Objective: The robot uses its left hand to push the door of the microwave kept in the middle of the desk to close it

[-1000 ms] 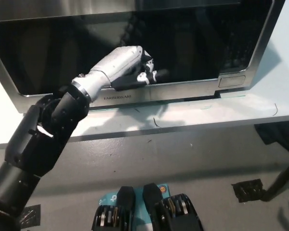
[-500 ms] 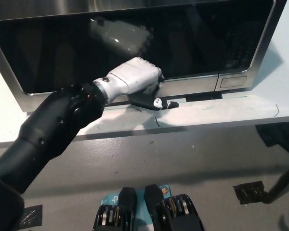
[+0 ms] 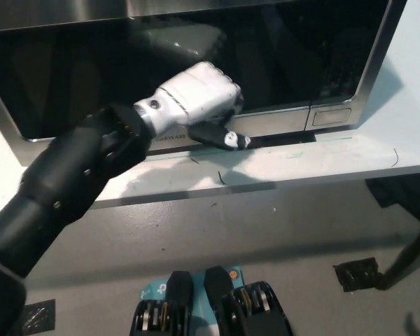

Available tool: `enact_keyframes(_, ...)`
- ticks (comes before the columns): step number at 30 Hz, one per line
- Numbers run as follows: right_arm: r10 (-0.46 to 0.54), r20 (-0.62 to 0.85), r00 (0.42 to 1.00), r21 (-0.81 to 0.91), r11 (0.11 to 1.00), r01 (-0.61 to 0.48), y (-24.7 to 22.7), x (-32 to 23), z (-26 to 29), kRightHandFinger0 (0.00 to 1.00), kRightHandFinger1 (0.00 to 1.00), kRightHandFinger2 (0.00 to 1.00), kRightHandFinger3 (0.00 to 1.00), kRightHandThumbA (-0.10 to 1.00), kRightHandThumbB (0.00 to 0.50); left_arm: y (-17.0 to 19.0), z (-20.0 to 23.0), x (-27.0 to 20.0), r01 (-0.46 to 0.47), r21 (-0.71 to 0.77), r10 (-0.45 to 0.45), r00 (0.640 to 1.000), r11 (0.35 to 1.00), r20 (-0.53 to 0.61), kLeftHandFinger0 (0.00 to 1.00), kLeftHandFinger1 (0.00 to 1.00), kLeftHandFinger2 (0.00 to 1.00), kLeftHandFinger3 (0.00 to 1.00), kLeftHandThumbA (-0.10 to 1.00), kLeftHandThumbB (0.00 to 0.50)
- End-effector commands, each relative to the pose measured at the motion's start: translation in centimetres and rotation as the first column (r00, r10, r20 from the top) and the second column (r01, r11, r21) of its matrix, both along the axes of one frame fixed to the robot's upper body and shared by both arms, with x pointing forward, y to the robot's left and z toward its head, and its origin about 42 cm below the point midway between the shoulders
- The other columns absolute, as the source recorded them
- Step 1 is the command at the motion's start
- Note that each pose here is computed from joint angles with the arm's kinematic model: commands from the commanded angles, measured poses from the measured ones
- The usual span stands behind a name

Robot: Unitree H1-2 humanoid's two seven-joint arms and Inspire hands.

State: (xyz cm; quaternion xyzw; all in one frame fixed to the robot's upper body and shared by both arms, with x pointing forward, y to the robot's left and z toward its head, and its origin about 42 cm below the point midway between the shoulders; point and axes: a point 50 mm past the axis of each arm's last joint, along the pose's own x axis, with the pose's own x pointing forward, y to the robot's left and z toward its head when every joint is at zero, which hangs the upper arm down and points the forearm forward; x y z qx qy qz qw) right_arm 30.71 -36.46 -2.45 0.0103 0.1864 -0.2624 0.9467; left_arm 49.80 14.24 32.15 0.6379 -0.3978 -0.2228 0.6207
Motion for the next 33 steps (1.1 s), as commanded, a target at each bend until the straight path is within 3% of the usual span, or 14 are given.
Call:
enact_keyframes(1,0.024,0.080,0.997,-0.057,0.998,-0.019,-0.6,1.6,1.8,0.99,0.95,0.93,0.93,0.51,0.195,5.4,6.8,-1.9,-0.190,-0.192,0.234,0.943,0.963,0.237,0.00,0.00,0.00,0.05,1.00,0.035)
enact_keyframes(3,0.036,0.075,0.997,-0.075,0.997,-0.030,-0.6,1.6,1.8,1.00,0.95,0.94,0.94,0.51,0.179,5.5,6.4,-3.9,-0.142,-0.270,0.205,0.953,0.952,0.225,0.00,0.00,0.00,0.00,0.99,0.046)
enact_keyframes(4,0.041,0.075,0.996,-0.080,0.996,-0.035,-0.6,1.6,1.8,0.98,0.93,0.93,0.95,0.50,0.168,5.7,6.2,-5.0,-0.117,-0.301,0.191,0.955,0.946,0.229,0.00,0.00,0.00,0.00,0.91,0.034)
enact_keyframes(9,0.043,0.064,0.997,-0.085,0.996,-0.037,-0.4,1.8,2.1,0.97,0.92,0.93,0.94,0.47,0.153,7.4,3.8,-10.3,-0.057,-0.380,0.142,0.969,0.923,0.201,0.00,0.00,0.00,0.00,0.91,0.002)
enact_keyframes(11,0.041,0.068,0.997,-0.083,0.996,-0.036,-0.4,1.7,2.1,0.97,0.92,0.93,0.94,0.46,0.150,8.0,2.8,-11.4,-0.070,-0.387,0.151,0.971,0.919,0.184,0.00,0.00,0.00,0.00,0.94,0.000)
enact_keyframes(13,0.037,0.069,0.997,-0.082,0.996,-0.031,-0.7,2.0,2.4,1.00,0.95,0.95,0.95,0.46,0.139,8.7,0.5,-12.1,-0.093,-0.415,0.157,0.980,0.905,0.123,0.00,0.00,0.00,0.00,0.84,0.000)
enact_keyframes(14,0.032,0.072,0.997,-0.078,0.997,-0.026,-0.6,2.0,2.4,1.00,0.96,0.97,0.97,0.44,0.134,9.7,-2.1,-12.6,-0.113,-0.437,0.152,0.987,0.893,0.055,0.00,0.00,0.00,0.01,0.71,0.000)
enact_keyframes(18,0.028,0.078,0.997,-0.079,0.997,-0.022,-0.7,2.3,2.6,1.00,0.94,0.94,0.94,0.44,0.139,11.1,-5.8,-13.3,-0.179,-0.423,0.193,0.981,0.888,-0.011,0.00,0.00,0.00,0.04,0.73,0.000)
enact_keyframes(22,0.027,0.082,0.996,-0.064,0.998,-0.022,-0.6,2.8,2.8,1.00,0.97,0.97,0.93,0.48,0.155,11.9,-10.4,-14.6,-0.220,-0.494,0.220,0.974,0.841,-0.059,0.00,0.00,0.00,0.02,0.59,0.000)
enact_keyframes(24,0.024,0.087,0.996,-0.062,0.998,-0.018,-0.7,2.8,2.9,1.00,0.98,0.98,0.93,0.47,0.141,12.7,-13.3,-15.6,-0.271,-0.550,0.231,0.963,0.790,-0.141,0.00,0.00,0.00,0.00,0.53,0.000)
enact_keyframes(27,0.028,0.090,0.996,-0.073,0.997,-0.021,-1.0,2.9,3.0,1.00,0.95,0.95,0.95,0.47,0.150,13.7,-16.2,-16.8,-0.390,-0.575,0.279,0.920,0.720,-0.275,0.00,0.00,0.00,0.00,0.72,0.000)
enact_keyframes(28,0.027,0.093,0.995,-0.074,0.997,-0.020,-1.1,3.0,3.1,1.00,0.95,0.95,0.95,0.47,0.149,13.7,-16.2,-16.7,-0.394,-0.578,0.279,0.918,0.715,-0.281,0.00,0.00,0.00,0.00,0.73,0.000)
enact_keyframes(29,0.036,0.091,0.995,-0.080,0.996,-0.028,-1.2,3.0,3.1,1.00,0.96,0.96,0.94,0.50,0.155,14.7,-18.7,-17.3,-0.466,-0.601,0.295,0.883,0.650,-0.365,0.00,0.00,0.00,0.00,0.73,0.000)
enact_keyframes(33,0.045,0.091,0.995,-0.078,0.996,-0.038,-1.1,3.2,2.9,1.00,1.00,1.00,0.97,0.52,0.179,15.7,-21.3,-17.4,-0.528,-0.602,0.314,0.847,0.599,-0.430,0.00,0.00,0.00,0.00,0.73,0.000)
